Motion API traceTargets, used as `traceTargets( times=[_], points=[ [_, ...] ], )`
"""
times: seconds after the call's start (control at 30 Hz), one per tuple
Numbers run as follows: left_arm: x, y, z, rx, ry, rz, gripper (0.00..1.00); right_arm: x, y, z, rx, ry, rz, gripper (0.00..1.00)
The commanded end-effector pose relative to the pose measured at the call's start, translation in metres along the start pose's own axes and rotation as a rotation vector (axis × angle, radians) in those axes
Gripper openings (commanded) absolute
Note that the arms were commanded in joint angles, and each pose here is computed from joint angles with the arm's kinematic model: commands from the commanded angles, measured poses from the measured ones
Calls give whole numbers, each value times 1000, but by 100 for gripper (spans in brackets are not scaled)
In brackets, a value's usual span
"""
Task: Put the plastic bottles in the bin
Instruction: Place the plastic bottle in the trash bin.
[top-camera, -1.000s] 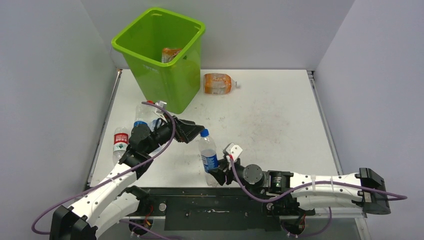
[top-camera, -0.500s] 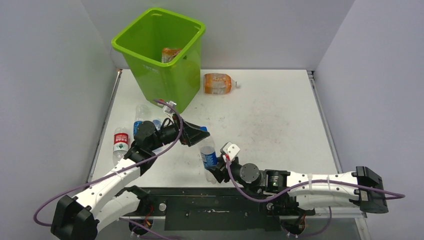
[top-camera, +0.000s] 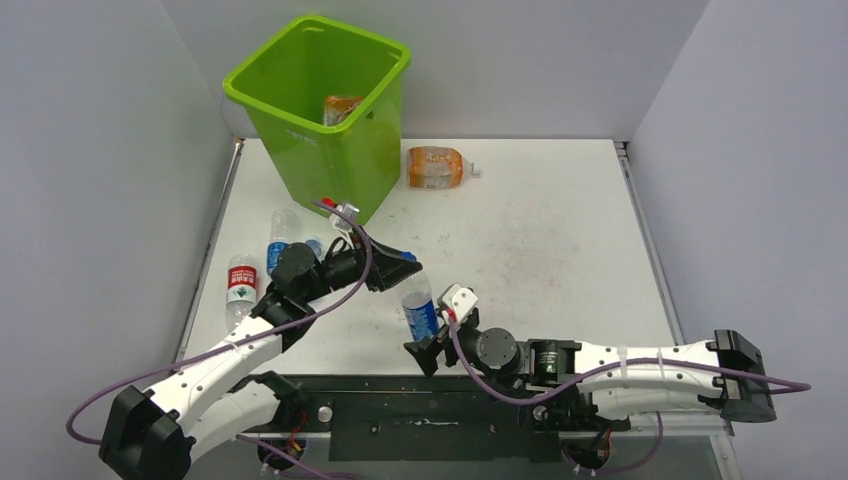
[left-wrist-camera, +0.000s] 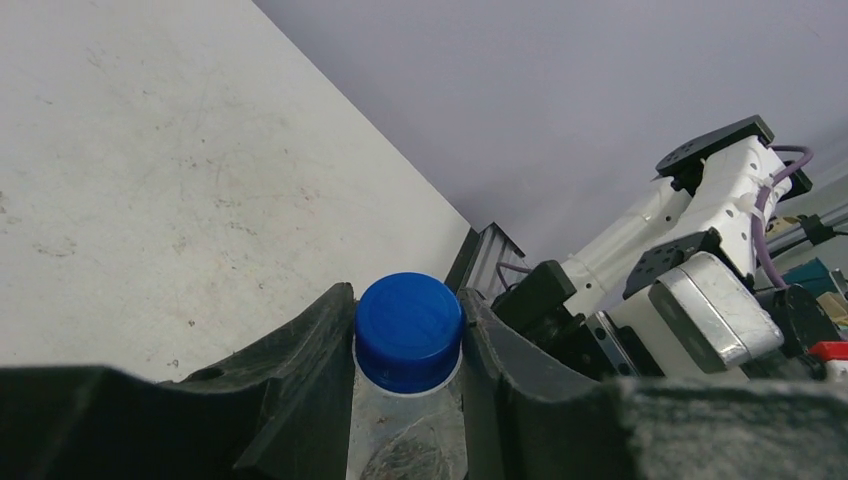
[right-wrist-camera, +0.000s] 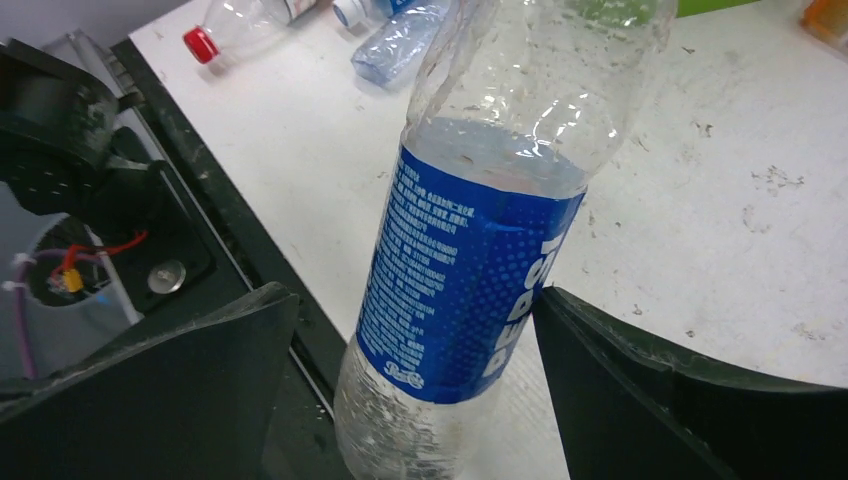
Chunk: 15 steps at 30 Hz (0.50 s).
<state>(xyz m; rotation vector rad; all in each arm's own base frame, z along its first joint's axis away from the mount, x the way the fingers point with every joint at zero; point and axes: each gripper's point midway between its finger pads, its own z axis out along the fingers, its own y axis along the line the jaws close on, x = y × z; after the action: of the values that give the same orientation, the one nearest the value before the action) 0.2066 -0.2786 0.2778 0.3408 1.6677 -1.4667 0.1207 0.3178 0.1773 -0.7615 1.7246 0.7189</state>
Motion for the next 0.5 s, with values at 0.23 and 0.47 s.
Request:
traceTargets(
  times=[0.23, 0.47],
  points=[
    [-120, -36, -2, -99, -359, 291, 0, -113, 33, -49, -159, -189, 261, 90],
    [-211, -86, -25, -197, -556, 552, 0, -142, 16, -75, -165, -358, 324, 90]
  ],
)
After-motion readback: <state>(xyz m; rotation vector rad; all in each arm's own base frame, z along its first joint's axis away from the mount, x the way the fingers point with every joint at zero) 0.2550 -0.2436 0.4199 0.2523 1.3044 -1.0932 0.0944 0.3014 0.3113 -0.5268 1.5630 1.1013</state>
